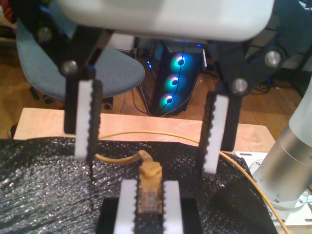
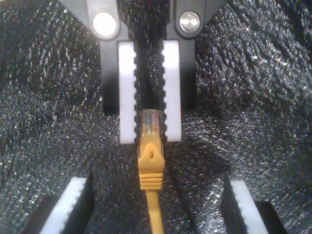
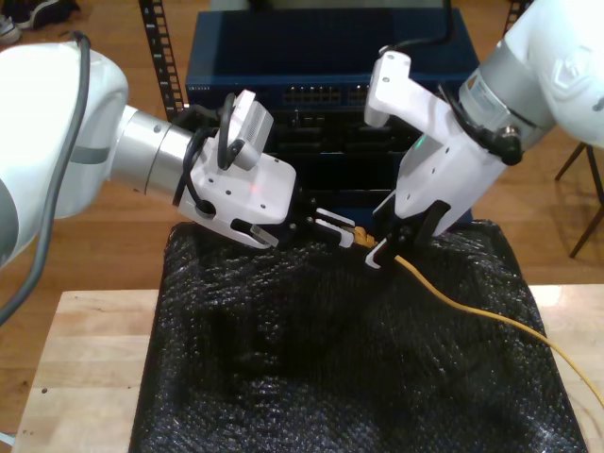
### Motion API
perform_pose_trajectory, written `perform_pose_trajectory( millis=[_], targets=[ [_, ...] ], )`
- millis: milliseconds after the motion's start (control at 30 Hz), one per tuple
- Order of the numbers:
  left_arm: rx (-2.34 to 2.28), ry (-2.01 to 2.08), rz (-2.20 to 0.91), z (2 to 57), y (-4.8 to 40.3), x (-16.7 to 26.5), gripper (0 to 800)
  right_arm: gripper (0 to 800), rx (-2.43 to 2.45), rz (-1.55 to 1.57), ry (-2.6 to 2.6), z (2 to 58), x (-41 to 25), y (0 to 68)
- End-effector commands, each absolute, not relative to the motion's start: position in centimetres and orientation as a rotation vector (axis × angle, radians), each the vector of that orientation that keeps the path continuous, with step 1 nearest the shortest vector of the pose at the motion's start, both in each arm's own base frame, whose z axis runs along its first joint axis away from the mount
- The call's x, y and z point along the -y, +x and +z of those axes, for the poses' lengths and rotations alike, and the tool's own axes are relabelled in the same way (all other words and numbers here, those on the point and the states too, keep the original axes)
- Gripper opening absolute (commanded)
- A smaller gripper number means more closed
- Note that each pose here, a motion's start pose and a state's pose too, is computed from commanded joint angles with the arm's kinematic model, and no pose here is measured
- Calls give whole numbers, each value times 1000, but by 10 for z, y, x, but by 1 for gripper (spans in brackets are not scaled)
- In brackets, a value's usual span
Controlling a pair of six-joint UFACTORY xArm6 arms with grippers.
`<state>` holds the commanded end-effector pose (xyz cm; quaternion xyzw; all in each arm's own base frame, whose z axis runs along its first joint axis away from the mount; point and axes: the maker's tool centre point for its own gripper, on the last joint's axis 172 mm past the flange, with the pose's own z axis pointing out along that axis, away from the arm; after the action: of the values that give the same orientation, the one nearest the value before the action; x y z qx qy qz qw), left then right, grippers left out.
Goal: Grab the cable and plug it in
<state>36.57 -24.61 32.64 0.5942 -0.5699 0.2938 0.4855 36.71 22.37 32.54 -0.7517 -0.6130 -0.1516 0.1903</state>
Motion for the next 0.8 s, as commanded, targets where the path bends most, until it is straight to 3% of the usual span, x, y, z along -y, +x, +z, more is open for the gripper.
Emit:
perform_pose_trajectory(
  millis=[100,300,800],
  targets=[
    [1349,1460,680,324,364,246,3,729,1774,-459,-2078,332,-223,366],
    [1243,1505,645,322,371,232,3,793,1807,-501,-2056,343,-222,364],
    [989,1458,626,347,377,215,7,790,1936,-742,-1934,398,-215,355]
  ],
)
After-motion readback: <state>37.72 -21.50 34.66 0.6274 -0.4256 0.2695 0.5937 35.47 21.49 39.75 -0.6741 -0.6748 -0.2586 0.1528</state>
